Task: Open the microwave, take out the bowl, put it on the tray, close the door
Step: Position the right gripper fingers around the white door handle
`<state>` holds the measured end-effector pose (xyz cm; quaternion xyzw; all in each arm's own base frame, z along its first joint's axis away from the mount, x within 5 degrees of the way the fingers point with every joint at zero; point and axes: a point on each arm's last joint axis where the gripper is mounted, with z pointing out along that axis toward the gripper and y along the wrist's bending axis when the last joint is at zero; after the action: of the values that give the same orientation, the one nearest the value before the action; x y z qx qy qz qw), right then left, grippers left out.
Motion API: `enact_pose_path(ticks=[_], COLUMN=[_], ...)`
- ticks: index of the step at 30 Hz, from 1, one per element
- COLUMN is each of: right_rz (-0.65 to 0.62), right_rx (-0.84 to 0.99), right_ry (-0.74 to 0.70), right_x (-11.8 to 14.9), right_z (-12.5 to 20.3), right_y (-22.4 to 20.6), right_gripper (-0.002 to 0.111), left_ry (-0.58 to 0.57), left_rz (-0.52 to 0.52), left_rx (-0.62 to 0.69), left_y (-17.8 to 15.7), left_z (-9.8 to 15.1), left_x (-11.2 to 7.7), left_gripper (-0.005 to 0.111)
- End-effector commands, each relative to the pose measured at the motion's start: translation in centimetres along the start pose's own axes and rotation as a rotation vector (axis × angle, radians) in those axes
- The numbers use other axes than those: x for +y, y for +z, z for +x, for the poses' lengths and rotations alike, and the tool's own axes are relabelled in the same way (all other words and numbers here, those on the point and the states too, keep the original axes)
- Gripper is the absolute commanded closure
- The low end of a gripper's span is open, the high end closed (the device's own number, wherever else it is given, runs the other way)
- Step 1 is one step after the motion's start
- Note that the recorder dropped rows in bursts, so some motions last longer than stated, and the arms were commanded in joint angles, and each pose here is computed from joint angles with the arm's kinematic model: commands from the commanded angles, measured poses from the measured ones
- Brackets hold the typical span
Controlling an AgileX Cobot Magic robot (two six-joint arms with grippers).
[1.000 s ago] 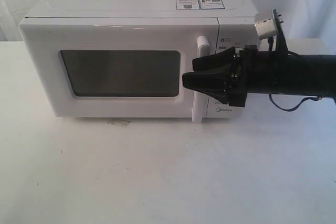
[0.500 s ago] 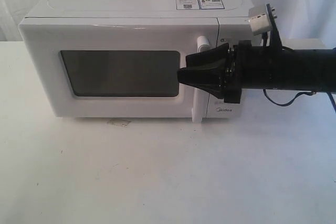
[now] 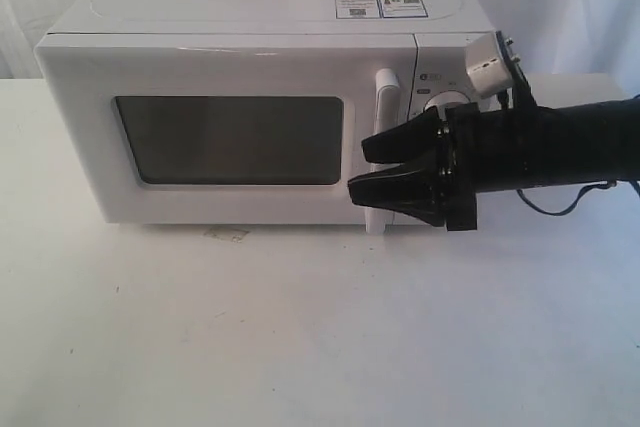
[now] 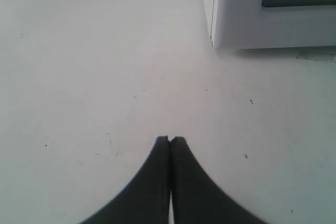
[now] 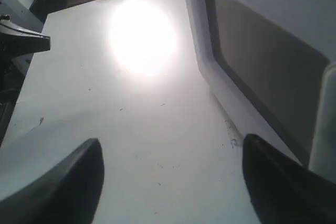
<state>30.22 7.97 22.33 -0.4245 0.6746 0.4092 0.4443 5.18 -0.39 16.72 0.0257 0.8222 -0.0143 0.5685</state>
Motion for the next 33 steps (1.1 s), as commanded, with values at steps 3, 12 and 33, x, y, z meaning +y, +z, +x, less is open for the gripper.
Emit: enact_pose_path(ticks=[3,12,33], right_rz=[-0.056,-0.095,0.322], right_rx=[0.053,0.064,0.217], right_ry=[-0.060,-0.112,-0.281], right_x=[0.7,2.7,2.0], right_z=[0.6,0.3,-2.1], right_y=[0.3,0.7,-1.8], right_gripper=[0.055,0.071,0.040], left_ry=[-0.001,-0.001,-0.001], left_rz=[-0.001,-0.001,-0.001], left_rx=[0.000,0.000,0.000], left_y=[0.0,0.0,0.0], left_z=[0.1,0.1,0.1], left_x=[0.0,0.0,0.0], left_gripper=[0.107,0.107,0.107])
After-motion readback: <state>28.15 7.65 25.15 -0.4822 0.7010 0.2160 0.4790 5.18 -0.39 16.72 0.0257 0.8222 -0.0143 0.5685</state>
